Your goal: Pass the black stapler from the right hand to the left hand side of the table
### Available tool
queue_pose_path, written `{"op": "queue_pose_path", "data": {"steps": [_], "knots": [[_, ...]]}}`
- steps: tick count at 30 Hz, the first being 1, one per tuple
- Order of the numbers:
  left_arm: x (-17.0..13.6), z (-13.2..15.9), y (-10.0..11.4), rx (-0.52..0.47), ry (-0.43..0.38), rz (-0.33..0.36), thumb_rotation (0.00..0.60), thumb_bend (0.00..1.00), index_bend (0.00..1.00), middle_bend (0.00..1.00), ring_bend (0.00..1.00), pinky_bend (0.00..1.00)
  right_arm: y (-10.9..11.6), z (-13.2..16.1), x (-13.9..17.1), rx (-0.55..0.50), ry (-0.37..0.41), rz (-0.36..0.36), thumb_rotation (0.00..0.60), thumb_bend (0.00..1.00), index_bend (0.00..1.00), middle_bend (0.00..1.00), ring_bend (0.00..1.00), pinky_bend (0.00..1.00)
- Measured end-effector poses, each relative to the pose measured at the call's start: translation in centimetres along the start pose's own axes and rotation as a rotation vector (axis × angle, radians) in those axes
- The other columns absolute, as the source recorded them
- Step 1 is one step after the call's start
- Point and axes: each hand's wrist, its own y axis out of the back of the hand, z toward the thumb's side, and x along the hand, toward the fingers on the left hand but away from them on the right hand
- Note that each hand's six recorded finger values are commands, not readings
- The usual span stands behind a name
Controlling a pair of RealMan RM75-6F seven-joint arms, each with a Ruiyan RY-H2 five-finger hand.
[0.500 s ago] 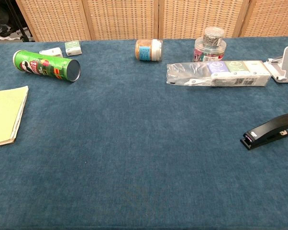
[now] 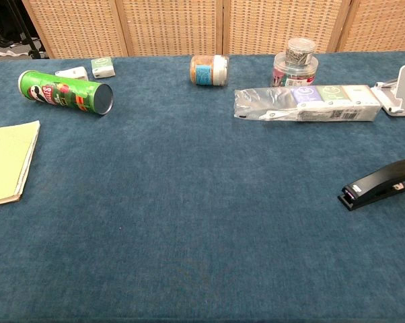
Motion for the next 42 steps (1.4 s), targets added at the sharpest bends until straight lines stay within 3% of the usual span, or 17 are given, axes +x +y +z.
{"op": "queue_pose_path", "data": {"steps": [7, 11, 15, 19, 23, 27, 33, 42], "knots": [[0.3, -0.5, 0.1, -0.007, 0.033, 0.000, 0.600, 0.00, 0.00, 0.00, 0.00, 0.00, -3.9, 3.5, -5.1, 0.109, 0.167, 0.191, 0.600, 0.00, 0.01, 0.00, 0.00, 0.00], [0.6, -0.9, 0.2, -0.015, 0.046, -0.002, 0.600, 0.00, 0.00, 0.00, 0.00, 0.00, -5.7, 5.1, -7.3, 0.185, 0.206, 0.230, 0.600, 0.01, 0.11, 0.07, 0.02, 0.05], [0.8, -1.1, 0.3, -0.023, 0.051, -0.005, 0.600, 0.00, 0.00, 0.00, 0.00, 0.00, -6.9, 5.6, -9.0, 0.237, 0.204, 0.232, 0.600, 0.11, 0.23, 0.20, 0.14, 0.15], [0.8, -1.2, 0.4, -0.028, 0.053, -0.008, 0.600, 0.00, 0.00, 0.00, 0.00, 0.00, -7.6, 5.4, -10.0, 0.262, 0.188, 0.234, 0.600, 0.29, 0.40, 0.38, 0.29, 0.28], [0.8, -1.2, 0.5, -0.035, 0.051, -0.008, 0.600, 0.00, 0.00, 0.00, 0.00, 0.00, -8.1, 5.4, -10.4, 0.262, 0.182, 0.236, 0.600, 0.48, 0.50, 0.49, 0.39, 0.32], [0.7, -1.2, 0.5, -0.036, 0.050, -0.011, 0.600, 0.00, 0.00, 0.00, 0.00, 0.00, -7.7, 5.7, -10.5, 0.261, 0.187, 0.212, 0.600, 0.61, 0.55, 0.54, 0.43, 0.35], [0.6, -1.1, 0.4, -0.036, 0.046, -0.014, 0.600, 0.00, 0.00, 0.00, 0.00, 0.00, -6.9, 6.9, -10.7, 0.266, 0.219, 0.174, 0.600, 0.67, 0.58, 0.56, 0.44, 0.36], [0.5, -1.1, 0.5, -0.051, 0.046, -0.020, 0.600, 0.00, 0.00, 0.00, 0.00, 0.00, -5.0, 13.1, -13.8, 0.286, 0.293, 0.100, 0.600, 0.72, 0.58, 0.56, 0.44, 0.37]]}}
